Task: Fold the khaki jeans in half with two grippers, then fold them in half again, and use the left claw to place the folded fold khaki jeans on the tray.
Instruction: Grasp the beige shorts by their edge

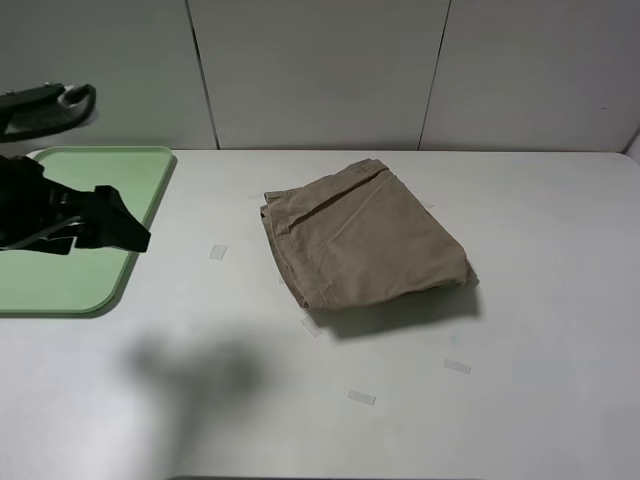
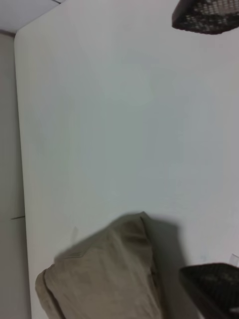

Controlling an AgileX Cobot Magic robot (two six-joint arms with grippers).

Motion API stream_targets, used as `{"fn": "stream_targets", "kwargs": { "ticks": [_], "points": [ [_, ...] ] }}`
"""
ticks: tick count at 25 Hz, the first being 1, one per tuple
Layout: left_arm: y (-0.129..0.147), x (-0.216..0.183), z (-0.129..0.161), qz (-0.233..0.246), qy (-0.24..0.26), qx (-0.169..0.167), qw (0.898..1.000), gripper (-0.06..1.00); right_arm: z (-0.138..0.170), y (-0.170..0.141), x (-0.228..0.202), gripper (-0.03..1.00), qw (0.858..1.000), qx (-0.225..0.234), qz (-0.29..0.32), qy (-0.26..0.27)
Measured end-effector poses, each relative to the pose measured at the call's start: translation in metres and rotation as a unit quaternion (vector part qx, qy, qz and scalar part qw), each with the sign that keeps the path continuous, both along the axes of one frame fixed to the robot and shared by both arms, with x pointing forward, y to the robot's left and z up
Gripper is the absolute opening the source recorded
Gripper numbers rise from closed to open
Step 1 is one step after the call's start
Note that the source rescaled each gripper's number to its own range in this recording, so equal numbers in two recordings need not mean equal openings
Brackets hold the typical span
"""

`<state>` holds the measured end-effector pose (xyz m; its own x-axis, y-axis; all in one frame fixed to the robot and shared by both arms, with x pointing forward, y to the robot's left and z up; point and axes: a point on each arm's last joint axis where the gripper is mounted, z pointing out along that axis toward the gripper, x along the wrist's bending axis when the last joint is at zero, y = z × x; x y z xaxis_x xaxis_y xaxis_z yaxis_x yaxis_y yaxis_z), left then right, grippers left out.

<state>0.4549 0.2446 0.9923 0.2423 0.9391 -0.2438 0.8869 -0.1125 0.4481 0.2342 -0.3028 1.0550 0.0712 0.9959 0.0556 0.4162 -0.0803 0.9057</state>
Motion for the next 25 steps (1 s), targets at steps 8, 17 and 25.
{"fn": "stream_targets", "kwargs": {
  "ticks": [8, 17, 25],
  "points": [
    [-0.048, 0.038, -0.019, -0.038, 0.023, -0.001, 0.999, 1.00, 0.000, 0.000, 0.000, 1.00, 1.000, 0.000, 0.000, 0.000],
    [-0.108, 0.076, -0.052, -0.063, 0.050, -0.002, 0.997, 1.00, 0.000, 0.000, 0.000, 1.00, 1.000, 0.000, 0.000, 0.000],
    [-0.156, 0.106, -0.077, -0.084, 0.058, -0.005, 0.995, 1.00, 0.000, 0.000, 0.000, 1.00, 1.000, 0.000, 0.000, 0.000]
  ]
}}
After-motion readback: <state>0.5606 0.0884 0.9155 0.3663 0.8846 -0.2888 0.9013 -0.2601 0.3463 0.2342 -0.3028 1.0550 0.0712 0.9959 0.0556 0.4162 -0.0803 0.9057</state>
